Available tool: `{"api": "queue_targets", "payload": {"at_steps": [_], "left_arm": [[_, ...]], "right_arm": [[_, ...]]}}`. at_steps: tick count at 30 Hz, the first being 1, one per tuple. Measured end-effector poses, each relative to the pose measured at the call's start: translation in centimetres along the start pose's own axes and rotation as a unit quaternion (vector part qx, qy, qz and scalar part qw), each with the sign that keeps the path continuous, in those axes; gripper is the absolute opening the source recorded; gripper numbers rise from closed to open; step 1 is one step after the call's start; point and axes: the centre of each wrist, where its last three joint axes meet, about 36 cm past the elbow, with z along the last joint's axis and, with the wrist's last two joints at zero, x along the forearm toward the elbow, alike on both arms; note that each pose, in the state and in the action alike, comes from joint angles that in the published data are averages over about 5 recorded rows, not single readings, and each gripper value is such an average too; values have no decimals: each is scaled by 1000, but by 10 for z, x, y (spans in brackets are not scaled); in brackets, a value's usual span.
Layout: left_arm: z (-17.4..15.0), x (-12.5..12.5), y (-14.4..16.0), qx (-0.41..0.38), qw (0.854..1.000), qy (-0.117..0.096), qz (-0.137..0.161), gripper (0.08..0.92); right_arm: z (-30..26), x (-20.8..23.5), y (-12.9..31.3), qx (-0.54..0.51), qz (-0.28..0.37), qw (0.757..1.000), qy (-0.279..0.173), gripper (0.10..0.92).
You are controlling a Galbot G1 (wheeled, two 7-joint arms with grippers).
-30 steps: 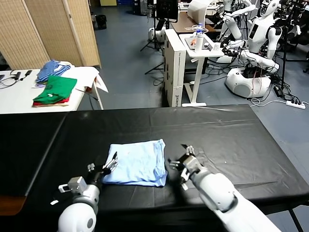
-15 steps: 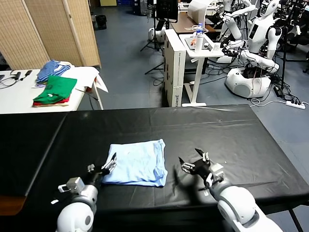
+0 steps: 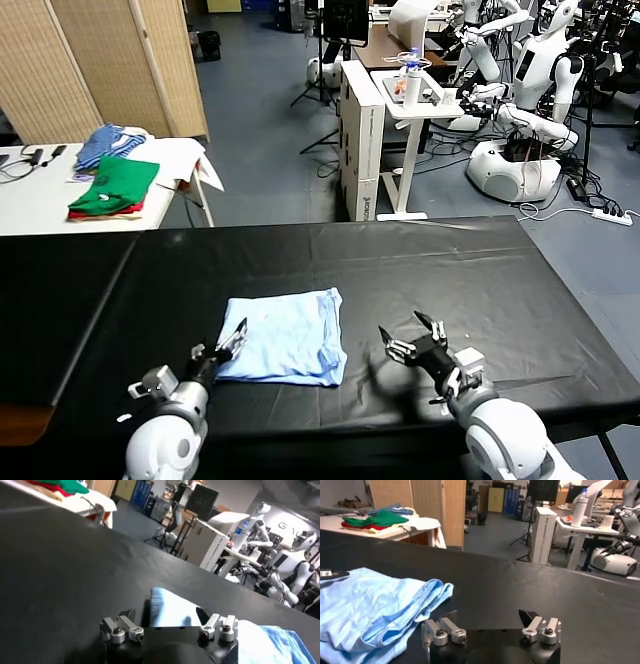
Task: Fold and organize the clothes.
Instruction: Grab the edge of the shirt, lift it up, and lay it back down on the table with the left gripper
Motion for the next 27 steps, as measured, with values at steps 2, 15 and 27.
{"api": "queue_targets", "payload": {"at_steps": [2,15,27], "left_arm": [[-1,0,1,18,1000,1,-1,890],[-4,3,7,57,998,8,-10,456],[-9,10,-7,29,1000,1,-10,166]], "right_arm": [[1,0,1,0,0,1000,0,907],[3,-2,7,1,-2,1000,-1,907],[6,-2,7,3,2,1000,-1,907]]}}
